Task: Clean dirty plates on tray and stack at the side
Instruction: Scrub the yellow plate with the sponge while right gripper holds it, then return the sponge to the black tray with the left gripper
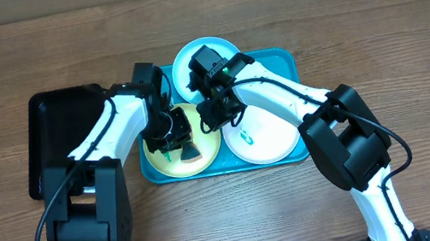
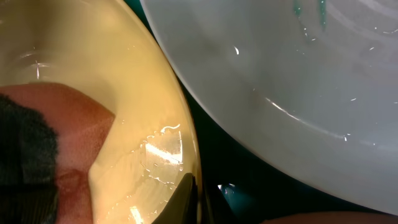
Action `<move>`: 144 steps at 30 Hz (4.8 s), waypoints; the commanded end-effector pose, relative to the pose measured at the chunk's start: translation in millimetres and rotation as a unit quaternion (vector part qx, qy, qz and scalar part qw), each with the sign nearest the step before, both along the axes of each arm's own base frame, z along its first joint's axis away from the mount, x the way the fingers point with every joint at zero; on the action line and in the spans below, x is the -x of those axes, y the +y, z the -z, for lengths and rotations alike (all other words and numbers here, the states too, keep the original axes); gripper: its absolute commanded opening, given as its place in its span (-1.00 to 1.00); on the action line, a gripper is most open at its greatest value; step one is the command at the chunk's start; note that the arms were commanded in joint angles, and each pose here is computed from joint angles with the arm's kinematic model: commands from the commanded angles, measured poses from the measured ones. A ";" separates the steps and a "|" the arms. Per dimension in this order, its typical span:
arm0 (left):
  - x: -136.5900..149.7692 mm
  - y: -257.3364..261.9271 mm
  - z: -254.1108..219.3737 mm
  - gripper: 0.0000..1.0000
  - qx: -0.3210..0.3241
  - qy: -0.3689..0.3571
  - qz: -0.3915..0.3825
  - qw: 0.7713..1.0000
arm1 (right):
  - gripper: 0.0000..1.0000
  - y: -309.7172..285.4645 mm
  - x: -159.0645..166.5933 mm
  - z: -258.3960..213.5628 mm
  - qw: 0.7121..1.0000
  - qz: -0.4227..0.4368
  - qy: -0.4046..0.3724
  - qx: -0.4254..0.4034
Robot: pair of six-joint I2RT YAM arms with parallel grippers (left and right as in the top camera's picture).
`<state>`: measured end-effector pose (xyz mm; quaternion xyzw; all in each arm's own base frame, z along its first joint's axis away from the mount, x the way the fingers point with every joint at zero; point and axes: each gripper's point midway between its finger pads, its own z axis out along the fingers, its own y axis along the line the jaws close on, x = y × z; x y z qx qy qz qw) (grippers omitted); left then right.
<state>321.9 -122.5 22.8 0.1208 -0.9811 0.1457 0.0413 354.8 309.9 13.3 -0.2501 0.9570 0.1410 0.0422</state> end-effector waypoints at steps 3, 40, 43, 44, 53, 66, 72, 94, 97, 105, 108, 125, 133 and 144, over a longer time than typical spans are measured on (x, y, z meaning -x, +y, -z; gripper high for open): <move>5.2 10.2 8.8 -0.91 -0.032 0.006 0.006 0.999 | -0.92 1.1 8.0 3.9 1.000 -0.013 0.013 0.000; -24.1 -1.0 2.2 -0.92 0.001 -0.036 -0.041 0.999 | -0.92 3.5 5.3 3.3 1.000 0.010 0.014 -0.005; -17.2 4.3 11.0 -0.92 -0.038 -0.036 -0.031 0.998 | -0.92 4.0 4.6 3.1 1.000 0.012 0.014 -0.006; -15.4 8.2 13.2 -0.91 -0.051 -0.035 -0.030 0.998 | -0.92 3.9 4.9 3.2 1.000 0.012 0.014 -0.006; 7.5 97.8 11.0 -0.92 -0.278 -0.006 -0.017 0.960 | -0.92 0.1 9.8 4.2 1.000 0.012 0.024 0.003; -22.7 66.5 -21.6 -0.92 -0.167 -0.019 -0.052 0.984 | -0.92 0.7 9.0 4.1 1.000 0.012 0.022 0.001; -49.1 7.6 -21.8 -0.91 -0.016 -0.065 -0.056 0.996 | -0.92 1.0 8.5 4.0 1.000 0.012 0.022 0.000; 15.9 76.3 19.8 -0.92 -0.257 -0.002 -0.025 0.966 | -0.92 2.1 7.0 3.8 1.000 0.022 0.021 -0.002; 19.5 90.0 11.1 -0.92 -0.297 0.005 -0.018 0.955 | -0.92 2.2 6.9 3.7 1.000 0.022 0.021 -0.002; -9.4 103.5 -44.4 -0.92 -0.349 -0.029 -0.038 0.936 | -0.92 2.2 6.8 3.7 1.000 0.022 0.021 -0.002; -31.8 99.2 -72.2 -0.92 -0.338 -0.066 -0.077 0.936 | -0.92 2.1 7.3 3.6 0.999 0.023 0.023 -0.002; -48.2 207.4 -97.4 -0.92 -0.178 -0.049 -0.233 0.955 | -0.92 16.7 -14.7 -87.2 0.998 0.020 -0.052 -0.017; -43.9 239.3 -78.6 -0.91 -0.181 -0.051 -0.219 0.957 | -0.92 14.1 -18.0 -139.1 0.986 0.016 -0.156 0.052; -27.0 256.1 -24.7 -0.91 -0.184 -0.045 -0.233 0.954 | -0.93 16.5 -9.0 -172.8 0.962 0.016 -0.240 0.128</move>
